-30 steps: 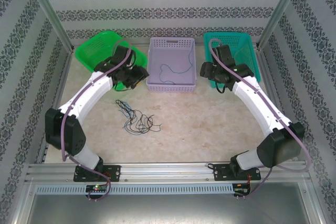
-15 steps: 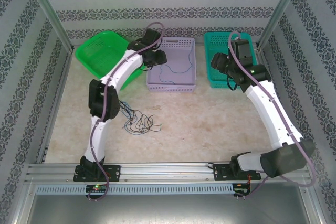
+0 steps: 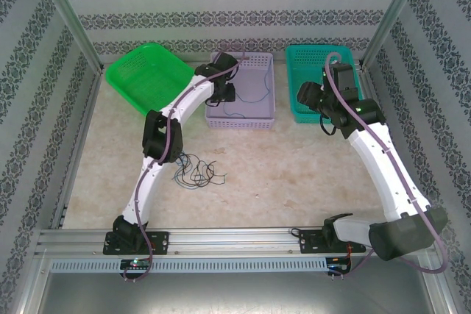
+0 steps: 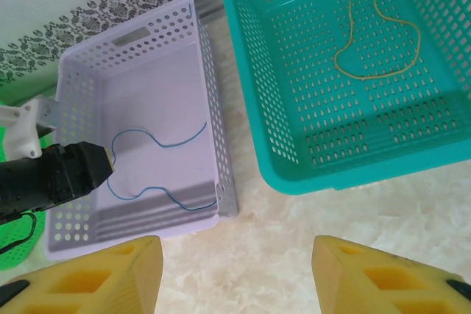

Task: Untangle the cables

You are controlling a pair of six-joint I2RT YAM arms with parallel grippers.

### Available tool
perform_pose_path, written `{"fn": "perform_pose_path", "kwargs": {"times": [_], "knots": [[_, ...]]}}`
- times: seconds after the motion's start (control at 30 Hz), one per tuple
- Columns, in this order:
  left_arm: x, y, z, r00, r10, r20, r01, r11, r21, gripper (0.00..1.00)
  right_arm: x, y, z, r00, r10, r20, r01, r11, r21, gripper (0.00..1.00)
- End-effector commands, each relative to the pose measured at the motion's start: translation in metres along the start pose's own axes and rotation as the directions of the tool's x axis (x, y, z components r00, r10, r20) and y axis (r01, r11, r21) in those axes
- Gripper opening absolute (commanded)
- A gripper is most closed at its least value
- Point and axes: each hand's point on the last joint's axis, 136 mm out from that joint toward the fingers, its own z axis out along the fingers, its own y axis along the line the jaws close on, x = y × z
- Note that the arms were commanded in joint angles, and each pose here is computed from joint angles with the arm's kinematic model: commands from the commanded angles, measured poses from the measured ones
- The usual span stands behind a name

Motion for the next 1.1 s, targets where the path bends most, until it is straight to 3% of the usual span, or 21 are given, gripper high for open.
{"fn": "perform_pose_path", "kwargs": {"times": [0.0, 0.2, 0.47, 0.77, 0.9, 1.07], "knots": [[0.012, -0.002, 0.004, 0.998, 0.049, -0.029, -0.050, 0.998, -0.033, 0.31, 0.005, 0.003, 0.003, 1.000, 0.006, -0.026, -0.006, 1.000, -0.011, 0.56], [0.013, 0.005, -0.004, 0.999, 0.050, -0.016, -0.051, 0.995, -0.089, 0.00, 0.004, 0.004, 0.003, 1.000, 0.004, -0.025, -0.005, 1.000, -0.016, 0.56], [0.004, 0.025, -0.050, 0.997, -0.019, 0.073, 0.030, 0.987, -0.158, 0.00, 0.009, 0.005, 0.005, 0.999, 0.006, -0.034, -0.007, 1.000, -0.024, 0.56], [0.014, 0.020, -0.073, 0.993, -0.090, 0.078, 0.097, 0.991, -0.092, 0.00, 0.012, 0.008, 0.003, 0.999, -0.003, -0.038, 0.001, 0.999, -0.037, 0.56], [0.012, 0.025, -0.109, 0.985, -0.128, 0.116, 0.137, 0.988, -0.073, 0.35, 0.021, 0.017, 0.005, 0.996, -0.065, -0.055, 0.062, 0.996, -0.057, 0.57], [0.057, 0.057, -0.147, 0.953, -0.290, 0.088, 0.295, 0.954, -0.051, 0.62, 0.059, 0.045, 0.012, 0.965, -0.232, -0.123, 0.215, 0.967, -0.138, 0.61]]}}
